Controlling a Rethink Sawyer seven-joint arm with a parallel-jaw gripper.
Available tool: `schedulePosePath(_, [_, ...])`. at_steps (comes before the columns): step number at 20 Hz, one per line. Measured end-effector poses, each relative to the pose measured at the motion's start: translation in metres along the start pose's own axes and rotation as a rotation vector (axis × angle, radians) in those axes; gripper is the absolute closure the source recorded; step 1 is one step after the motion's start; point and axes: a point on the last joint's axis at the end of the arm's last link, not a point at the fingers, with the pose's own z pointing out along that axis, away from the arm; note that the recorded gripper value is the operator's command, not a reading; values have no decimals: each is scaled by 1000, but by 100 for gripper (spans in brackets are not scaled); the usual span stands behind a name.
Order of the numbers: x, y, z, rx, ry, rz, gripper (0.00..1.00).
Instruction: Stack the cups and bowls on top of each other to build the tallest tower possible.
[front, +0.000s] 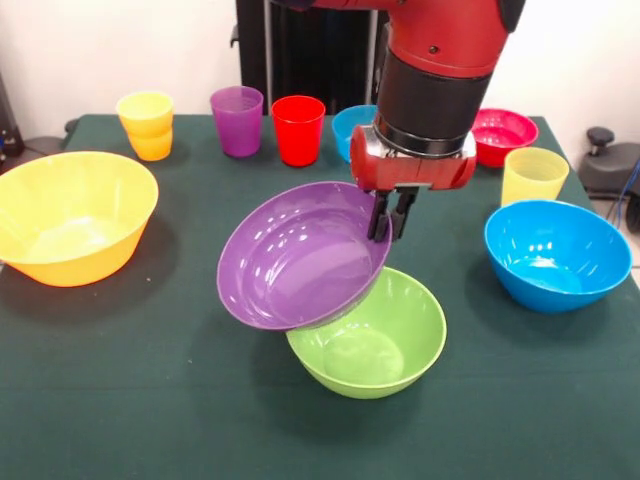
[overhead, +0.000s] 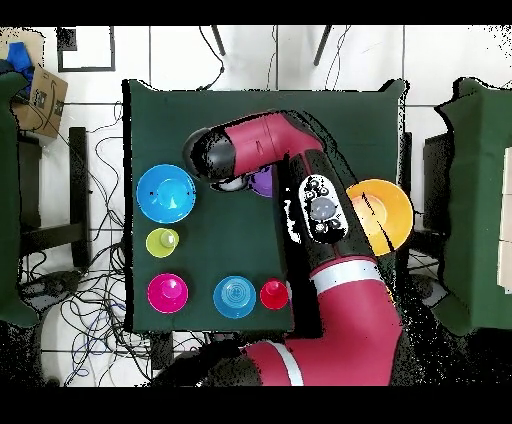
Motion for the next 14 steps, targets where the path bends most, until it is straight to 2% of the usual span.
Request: schedulePosePath(14, [7, 25, 0, 28, 11, -46, 100])
